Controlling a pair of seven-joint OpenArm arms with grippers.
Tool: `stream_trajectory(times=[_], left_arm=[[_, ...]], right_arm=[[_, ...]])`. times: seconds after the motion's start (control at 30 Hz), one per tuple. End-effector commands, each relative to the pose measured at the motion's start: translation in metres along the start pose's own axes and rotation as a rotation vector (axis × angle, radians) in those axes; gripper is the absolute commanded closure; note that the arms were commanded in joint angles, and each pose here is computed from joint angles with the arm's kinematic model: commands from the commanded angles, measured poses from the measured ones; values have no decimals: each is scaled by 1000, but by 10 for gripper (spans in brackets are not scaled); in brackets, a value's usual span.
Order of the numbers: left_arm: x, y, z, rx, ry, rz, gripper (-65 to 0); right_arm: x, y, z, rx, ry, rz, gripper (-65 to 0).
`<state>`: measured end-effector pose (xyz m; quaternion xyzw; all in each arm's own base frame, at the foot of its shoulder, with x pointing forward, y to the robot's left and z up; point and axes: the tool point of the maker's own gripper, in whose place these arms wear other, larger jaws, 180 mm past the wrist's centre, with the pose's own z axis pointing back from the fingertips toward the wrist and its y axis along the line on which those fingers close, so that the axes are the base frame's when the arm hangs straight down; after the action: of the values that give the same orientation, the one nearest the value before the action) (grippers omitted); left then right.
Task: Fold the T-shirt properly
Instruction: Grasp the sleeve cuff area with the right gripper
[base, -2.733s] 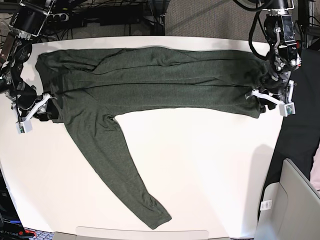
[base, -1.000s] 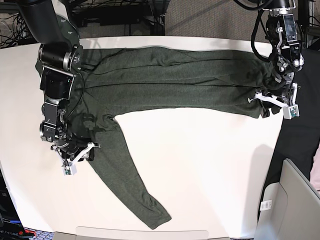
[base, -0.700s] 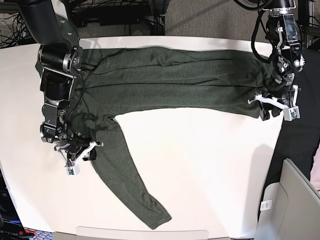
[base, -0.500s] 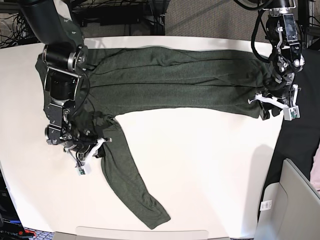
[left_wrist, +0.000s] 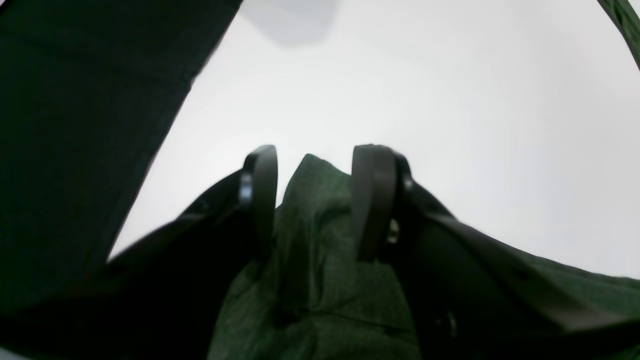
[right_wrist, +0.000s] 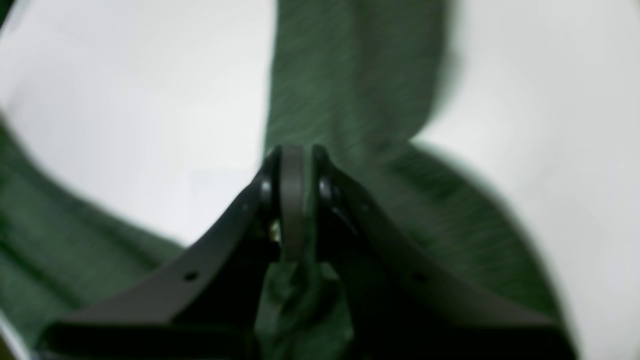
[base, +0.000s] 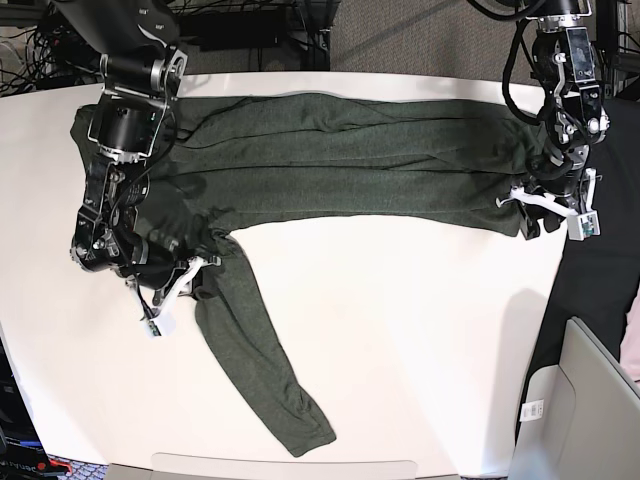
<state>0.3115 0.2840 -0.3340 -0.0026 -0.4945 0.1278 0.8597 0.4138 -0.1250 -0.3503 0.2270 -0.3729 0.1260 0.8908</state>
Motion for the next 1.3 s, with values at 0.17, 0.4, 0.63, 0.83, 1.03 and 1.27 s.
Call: stream_trajectory(times=[0.17,0.4,0.63,0.83,1.03,1.27], left_arm=[[17,0,2,-5,-53,-12,-240],[16,0,1,-4,-50,-9,-240],[16,0,2,-5,-48,-10,-240],[16,0,2,-5,-48,-10,-240],[16,-1,2,-6,-47,-9,-240],[15,-1,2,-6,-45,-9,-240]], right_arm=[[22,21,13,60,-88,42,-14],[55,-25,18,-208,-95,236,-20],[72,-66,25,-450,-41,244,-244],[52,-78,10,-454,-12,159,-364],[37,-76,-18,-390,-14,121,-363],[29,-72,-33,-352,15,89,-363]])
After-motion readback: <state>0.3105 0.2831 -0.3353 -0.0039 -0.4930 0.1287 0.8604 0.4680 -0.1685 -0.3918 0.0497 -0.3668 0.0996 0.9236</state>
